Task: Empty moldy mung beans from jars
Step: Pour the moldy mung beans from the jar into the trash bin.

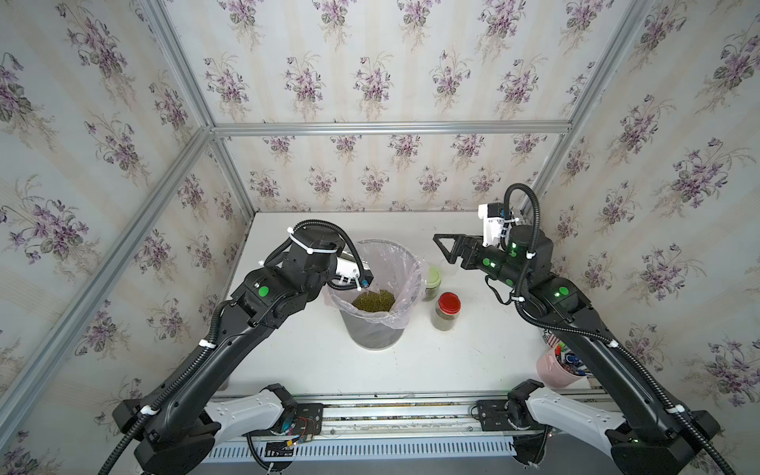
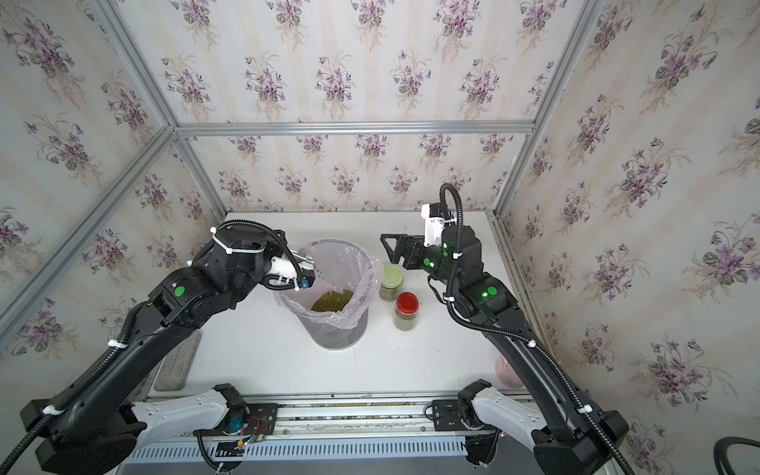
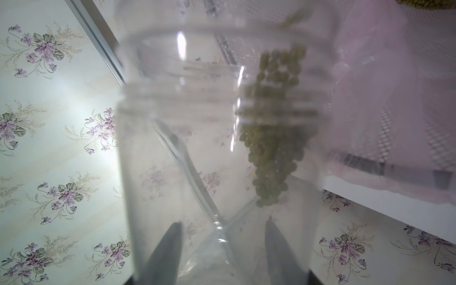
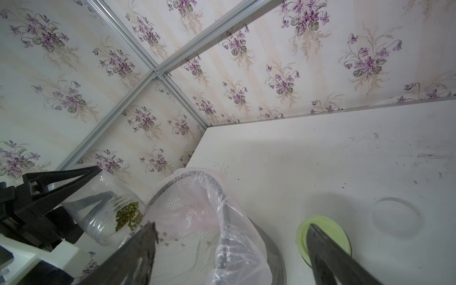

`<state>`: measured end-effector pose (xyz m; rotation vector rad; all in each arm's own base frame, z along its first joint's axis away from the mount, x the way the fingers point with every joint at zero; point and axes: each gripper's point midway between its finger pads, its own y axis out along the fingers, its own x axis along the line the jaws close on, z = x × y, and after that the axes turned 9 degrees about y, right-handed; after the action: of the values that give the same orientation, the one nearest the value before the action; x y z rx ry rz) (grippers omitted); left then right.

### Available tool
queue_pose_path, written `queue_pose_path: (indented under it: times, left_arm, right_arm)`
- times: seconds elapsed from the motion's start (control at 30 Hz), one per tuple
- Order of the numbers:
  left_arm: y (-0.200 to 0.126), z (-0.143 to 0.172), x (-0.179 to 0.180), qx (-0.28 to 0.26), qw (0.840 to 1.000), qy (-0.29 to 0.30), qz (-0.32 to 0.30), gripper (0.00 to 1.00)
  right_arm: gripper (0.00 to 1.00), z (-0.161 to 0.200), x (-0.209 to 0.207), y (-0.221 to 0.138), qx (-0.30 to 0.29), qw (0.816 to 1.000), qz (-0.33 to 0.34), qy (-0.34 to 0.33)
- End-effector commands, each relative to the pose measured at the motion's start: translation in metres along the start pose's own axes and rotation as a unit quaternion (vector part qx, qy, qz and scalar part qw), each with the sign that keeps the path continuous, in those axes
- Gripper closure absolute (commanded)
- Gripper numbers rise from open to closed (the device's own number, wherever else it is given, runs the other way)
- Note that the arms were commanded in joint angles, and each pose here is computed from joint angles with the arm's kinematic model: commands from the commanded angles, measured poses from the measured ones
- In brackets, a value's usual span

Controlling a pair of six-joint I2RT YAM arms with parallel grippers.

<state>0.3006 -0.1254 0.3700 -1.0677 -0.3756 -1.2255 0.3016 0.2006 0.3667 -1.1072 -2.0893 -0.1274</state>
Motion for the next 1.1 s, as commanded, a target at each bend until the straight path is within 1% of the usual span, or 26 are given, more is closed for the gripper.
queue_pose_path:
  times: [0.0, 0.17, 0.33, 0.47, 0.57, 0.67, 0.77, 0.83, 0.87, 0.9, 0.93, 0.97, 1.0, 1.03, 1.07]
  left_arm:
    - [-0.001, 0.003, 0.005, 0.009, 0.999, 0.037, -0.008, 0.9]
    - [0.0, 0.0, 0.005, 0.01, 0.999, 0.046, -0.007, 0.9]
    - [0.007, -0.006, 0.001, 0.023, 0.997, 0.073, 0.006, 0.91]
    - [0.006, -0.014, 0.008, 0.027, 0.995, 0.095, 0.001, 0.91]
    - [-0.002, -0.018, 0.017, 0.044, 0.992, 0.118, -0.009, 0.92]
    - [-0.001, -0.017, 0.019, 0.037, 0.994, 0.105, -0.013, 0.91]
    - [0.005, -0.017, 0.014, 0.05, 0.991, 0.121, 0.0, 0.91]
    - [0.004, -0.02, 0.015, 0.042, 0.992, 0.116, -0.004, 0.9]
    - [0.005, -0.019, 0.013, 0.046, 0.991, 0.122, 0.0, 0.9]
    - [0.004, -0.017, 0.012, 0.062, 0.989, 0.136, 0.005, 0.91]
    - [0.001, -0.017, 0.015, 0.07, 0.988, 0.137, 0.002, 0.91]
    - [-0.003, -0.018, 0.019, 0.061, 0.99, 0.127, -0.008, 0.9]
    - [-0.002, -0.019, 0.019, 0.041, 0.993, 0.113, -0.014, 0.88]
    - [0.003, -0.018, 0.015, 0.032, 0.993, 0.114, -0.009, 0.87]
    - [0.009, -0.013, 0.009, 0.053, 0.99, 0.132, 0.009, 0.89]
  right_arm:
    - [0.08, -0.006, 0.005, -0.002, -0.012, 1.0, -0.009, 0.001]
    - [0.08, -0.012, 0.009, -0.005, -0.012, 1.0, -0.004, -0.002]
    - [0.08, -0.009, 0.004, -0.002, -0.001, 1.0, 0.012, 0.0]
    - [0.08, -0.006, 0.001, 0.0, 0.004, 1.0, 0.013, 0.004]
    - [0.08, -0.005, 0.0, 0.0, 0.003, 1.0, 0.013, 0.005]
    - [0.08, -0.005, 0.0, 0.0, 0.002, 1.0, 0.012, 0.006]
    - [0.08, -0.005, 0.003, 0.0, 0.002, 1.0, 0.005, 0.005]
    - [0.08, -0.006, 0.003, 0.0, 0.001, 1.0, 0.006, 0.004]
    - [0.08, -0.006, 0.003, -0.001, 0.001, 1.0, 0.006, 0.003]
    - [0.08, -0.006, 0.004, -0.001, 0.0, 1.0, 0.005, 0.004]
    - [0.08, -0.006, 0.004, -0.002, 0.0, 1.0, 0.005, 0.003]
    - [0.08, -0.006, 0.003, -0.002, 0.001, 1.0, 0.006, 0.003]
    - [0.08, -0.006, 0.003, -0.002, 0.0, 1.0, 0.007, 0.002]
    - [0.08, -0.006, 0.003, -0.002, 0.0, 1.0, 0.006, 0.002]
    - [0.08, -0.006, 0.004, -0.001, 0.0, 1.0, 0.003, 0.003]
